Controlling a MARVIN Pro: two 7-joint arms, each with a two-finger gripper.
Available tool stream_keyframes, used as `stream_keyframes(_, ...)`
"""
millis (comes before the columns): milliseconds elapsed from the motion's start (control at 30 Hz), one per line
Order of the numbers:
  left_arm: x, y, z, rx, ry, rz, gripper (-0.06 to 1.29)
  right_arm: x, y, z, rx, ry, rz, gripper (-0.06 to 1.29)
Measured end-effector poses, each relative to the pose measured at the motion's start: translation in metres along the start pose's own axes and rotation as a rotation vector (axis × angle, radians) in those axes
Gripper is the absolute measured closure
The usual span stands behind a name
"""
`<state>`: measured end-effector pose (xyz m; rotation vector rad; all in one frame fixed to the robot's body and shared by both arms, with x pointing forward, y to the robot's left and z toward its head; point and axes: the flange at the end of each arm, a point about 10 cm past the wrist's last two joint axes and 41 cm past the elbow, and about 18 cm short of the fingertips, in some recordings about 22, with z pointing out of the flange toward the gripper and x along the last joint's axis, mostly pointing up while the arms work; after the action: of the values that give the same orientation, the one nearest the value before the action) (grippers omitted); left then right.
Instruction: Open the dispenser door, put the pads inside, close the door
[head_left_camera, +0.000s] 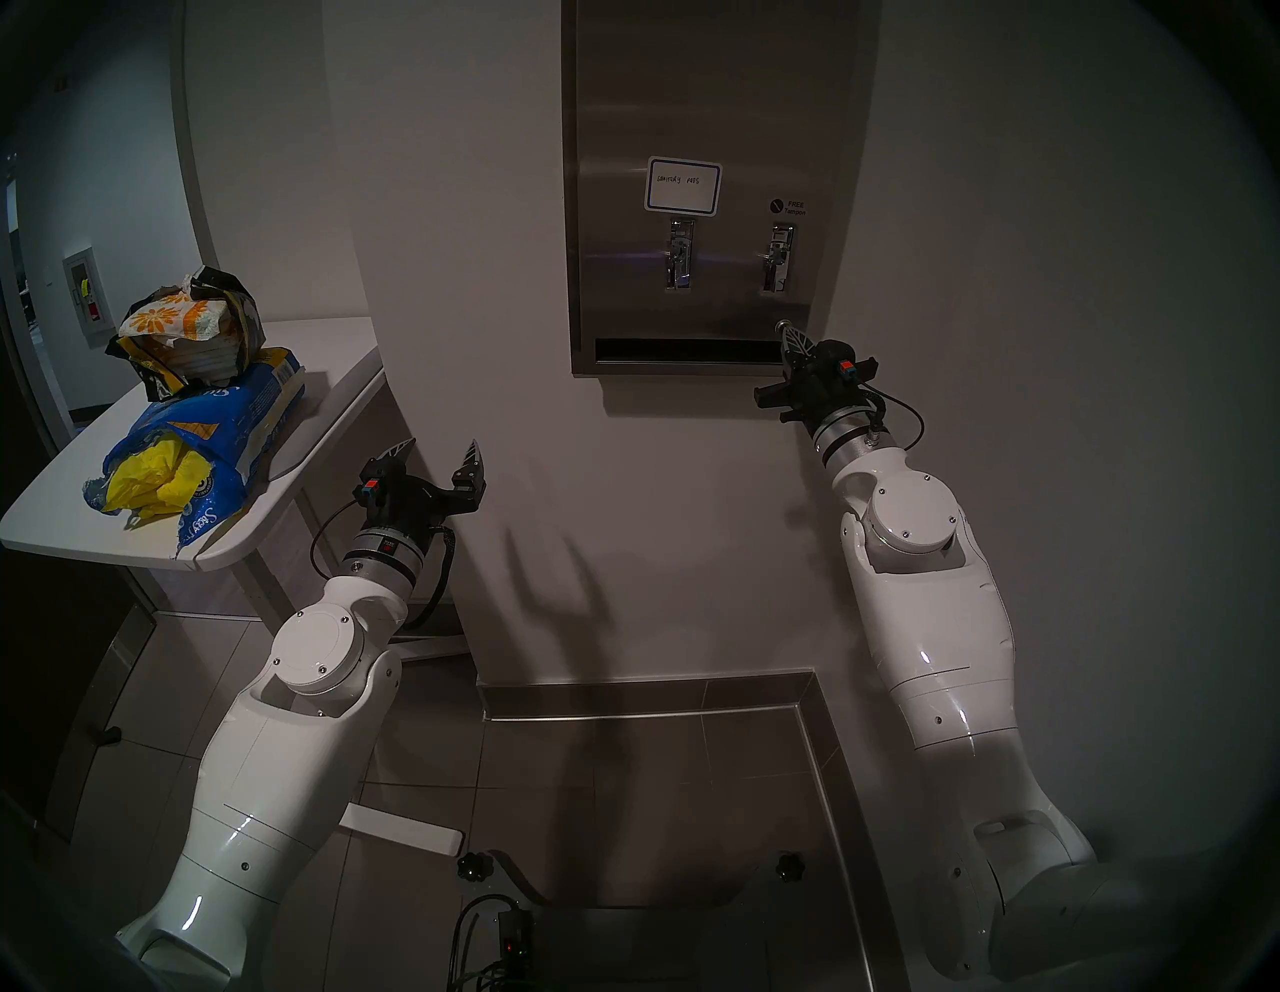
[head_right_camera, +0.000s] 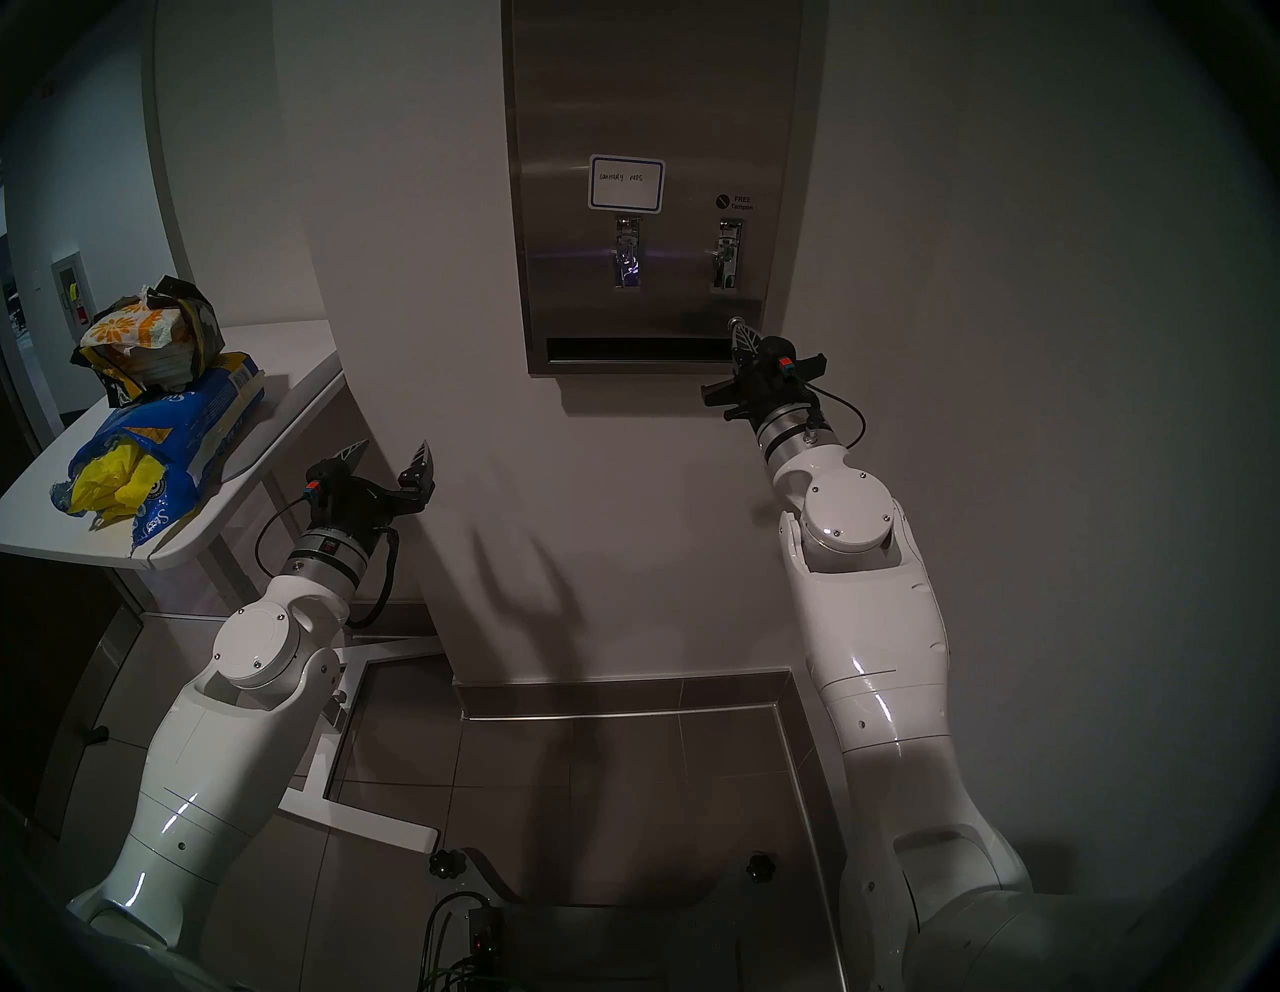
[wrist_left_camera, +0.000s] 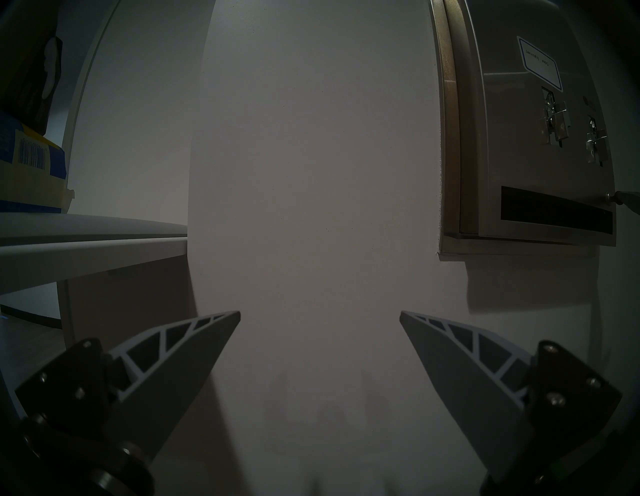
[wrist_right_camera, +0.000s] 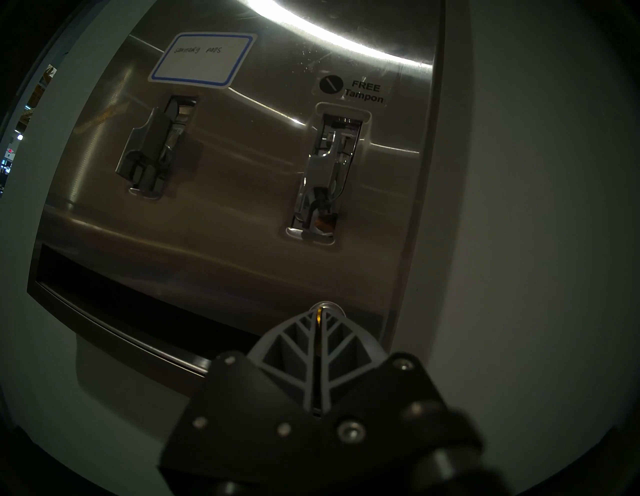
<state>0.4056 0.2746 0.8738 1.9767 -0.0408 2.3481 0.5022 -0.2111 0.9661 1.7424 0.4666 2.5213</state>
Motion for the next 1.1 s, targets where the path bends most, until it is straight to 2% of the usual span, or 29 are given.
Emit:
stream_keyframes(500, 0.000, 0.000, 0.000, 0.000, 0.000, 0.000, -0.03, 0.012, -0.005, -0.018, -0.002, -0.005, -0.010, 1.27)
stream_keyframes(833, 0.000, 0.000, 0.000, 0.000, 0.000, 0.000, -0.03, 0.030, -0.014, -0.032, 0.012, 0.009, -0.022, 1.27)
stream_keyframes(1100, 0.000, 0.000, 0.000, 0.001, 0.001, 0.000, -0.03, 0.037, -0.014, -0.052, 0.006, -0.017, -0.022, 1.27)
